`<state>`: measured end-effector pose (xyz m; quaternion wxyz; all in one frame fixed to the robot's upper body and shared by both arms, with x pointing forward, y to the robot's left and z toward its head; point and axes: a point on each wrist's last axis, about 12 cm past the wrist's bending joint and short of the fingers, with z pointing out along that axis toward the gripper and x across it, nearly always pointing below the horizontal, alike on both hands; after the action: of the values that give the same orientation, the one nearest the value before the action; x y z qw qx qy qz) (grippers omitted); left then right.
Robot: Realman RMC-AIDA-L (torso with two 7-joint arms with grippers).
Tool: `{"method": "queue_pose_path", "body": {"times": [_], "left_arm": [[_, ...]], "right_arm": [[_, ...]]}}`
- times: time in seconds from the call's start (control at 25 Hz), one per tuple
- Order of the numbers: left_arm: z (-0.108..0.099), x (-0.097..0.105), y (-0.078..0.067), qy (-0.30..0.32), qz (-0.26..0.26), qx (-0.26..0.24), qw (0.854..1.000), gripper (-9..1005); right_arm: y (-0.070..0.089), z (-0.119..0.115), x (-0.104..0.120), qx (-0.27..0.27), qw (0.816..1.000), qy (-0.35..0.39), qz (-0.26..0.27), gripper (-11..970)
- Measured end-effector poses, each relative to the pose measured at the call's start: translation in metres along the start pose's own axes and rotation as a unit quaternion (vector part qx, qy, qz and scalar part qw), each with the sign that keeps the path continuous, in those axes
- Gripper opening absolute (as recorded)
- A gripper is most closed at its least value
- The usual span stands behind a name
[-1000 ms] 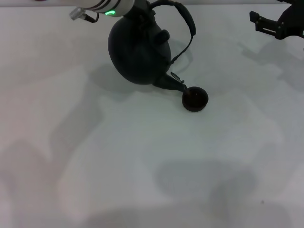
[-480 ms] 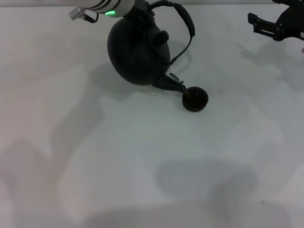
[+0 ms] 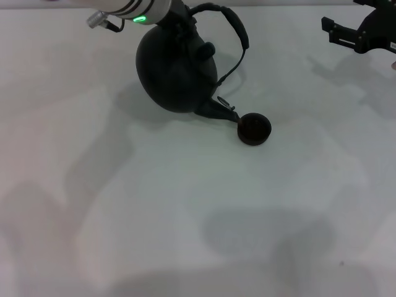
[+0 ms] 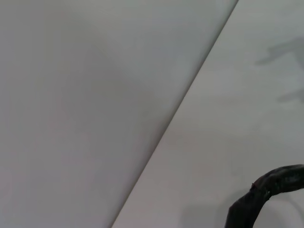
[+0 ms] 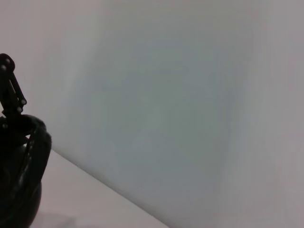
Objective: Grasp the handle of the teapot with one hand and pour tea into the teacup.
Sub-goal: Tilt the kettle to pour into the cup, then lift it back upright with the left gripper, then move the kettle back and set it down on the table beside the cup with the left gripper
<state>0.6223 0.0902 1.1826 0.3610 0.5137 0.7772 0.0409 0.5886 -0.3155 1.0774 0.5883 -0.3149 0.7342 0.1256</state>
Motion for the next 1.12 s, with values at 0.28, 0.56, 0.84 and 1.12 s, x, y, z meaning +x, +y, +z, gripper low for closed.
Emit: {"method": "queue_pose_path", "body": {"times": [0.28,0.56,0.84,1.12], "left_arm": [[0.000,0.001,0.000,-0.003,-0.005,0.001,1.000,125],[-0.002,0.004,0.002,-0.019,-0.040,0.009,0.999,125],[-0.010,0.018,0.017,-0.055,-0.092,0.016,0.994,125],[-0.019,0.042,0.030,-0.099,-0.130,0.039,0.986,125]], "right_arm": [[0.001,0.000,0.002,-0.001,1.000,0.002,0.004,860],[0.002,0.000,0.004,-0.001,1.000,0.004,0.009,860],[0.003,0.000,0.005,-0.001,1.000,0.006,0.009,860],[0.002,0.001,0.004,-0.001,1.000,0.007,0.009,860]]}}
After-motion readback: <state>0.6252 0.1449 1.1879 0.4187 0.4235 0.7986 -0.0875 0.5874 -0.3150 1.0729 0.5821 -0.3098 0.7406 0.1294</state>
